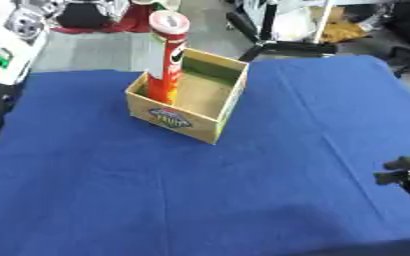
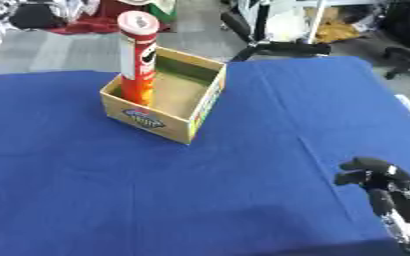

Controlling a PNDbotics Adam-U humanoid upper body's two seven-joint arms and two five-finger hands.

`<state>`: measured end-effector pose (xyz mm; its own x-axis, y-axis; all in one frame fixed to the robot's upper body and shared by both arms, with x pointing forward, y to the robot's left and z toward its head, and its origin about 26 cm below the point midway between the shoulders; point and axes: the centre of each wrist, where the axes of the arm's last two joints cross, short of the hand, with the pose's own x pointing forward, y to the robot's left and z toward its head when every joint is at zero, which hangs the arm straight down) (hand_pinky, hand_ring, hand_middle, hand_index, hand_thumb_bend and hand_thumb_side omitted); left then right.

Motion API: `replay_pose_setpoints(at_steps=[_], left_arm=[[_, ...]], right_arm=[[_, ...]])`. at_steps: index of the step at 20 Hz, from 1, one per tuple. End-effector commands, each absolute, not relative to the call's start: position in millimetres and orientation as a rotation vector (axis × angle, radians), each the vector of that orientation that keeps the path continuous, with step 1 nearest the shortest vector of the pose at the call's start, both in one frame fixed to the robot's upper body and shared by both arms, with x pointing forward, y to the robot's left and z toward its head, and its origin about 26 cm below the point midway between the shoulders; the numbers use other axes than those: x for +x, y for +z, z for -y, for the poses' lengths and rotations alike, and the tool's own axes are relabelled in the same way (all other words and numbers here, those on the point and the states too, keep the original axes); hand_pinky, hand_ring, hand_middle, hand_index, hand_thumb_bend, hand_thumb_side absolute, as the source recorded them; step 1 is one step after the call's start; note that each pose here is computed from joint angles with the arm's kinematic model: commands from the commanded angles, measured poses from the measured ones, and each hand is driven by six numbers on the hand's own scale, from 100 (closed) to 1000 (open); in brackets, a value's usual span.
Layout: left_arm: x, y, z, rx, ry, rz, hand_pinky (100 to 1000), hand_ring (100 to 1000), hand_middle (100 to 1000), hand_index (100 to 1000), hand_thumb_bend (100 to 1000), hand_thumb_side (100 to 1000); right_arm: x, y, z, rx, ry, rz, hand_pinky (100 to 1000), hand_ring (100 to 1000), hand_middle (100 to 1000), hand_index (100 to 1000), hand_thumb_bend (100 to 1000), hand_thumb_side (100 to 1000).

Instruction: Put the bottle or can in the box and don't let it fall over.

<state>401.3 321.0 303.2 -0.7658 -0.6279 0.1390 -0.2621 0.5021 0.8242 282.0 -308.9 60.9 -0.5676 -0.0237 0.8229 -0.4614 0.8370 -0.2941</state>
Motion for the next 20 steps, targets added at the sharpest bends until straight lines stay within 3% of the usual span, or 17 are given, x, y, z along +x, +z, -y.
replay_pose_setpoints(at_steps=[1,4,7,12,16,20], left_arm=[[357.5,326.8,-329.2,0.556,-1.081,2.446,814,855,836,991,100,460],[317.5,302.2,-327.0,0.331,-0.955,2.469,786,834,809,986,100,500],[294.2,268.8,-324.7,0.177,-0.845,2.420,760,820,795,985,100,528],[279.7,200.3,-329.2,0.085,-0.680,2.267,729,798,778,981,100,608],[273.2,149.8,-320.8,0.050,-0.586,2.071,708,782,766,979,100,757],[276.7,122.7,-308.9,0.016,-0.529,1.990,706,782,767,978,100,790]], right_arm=[[282.4,67.1,316.1,0.316,0.631,2.117,825,691,747,850,100,494],[280.7,66.1,317.7,0.304,0.621,2.115,825,690,747,850,100,496],[278.9,64.6,319.2,0.292,0.611,2.113,824,689,746,850,100,499],[275.8,60.6,320.1,0.284,0.596,2.102,824,688,746,850,100,500],[274.9,59.1,320.3,0.279,0.583,2.102,824,687,745,850,100,499],[273.9,57.3,320.4,0.273,0.565,2.102,822,685,743,849,100,501]])
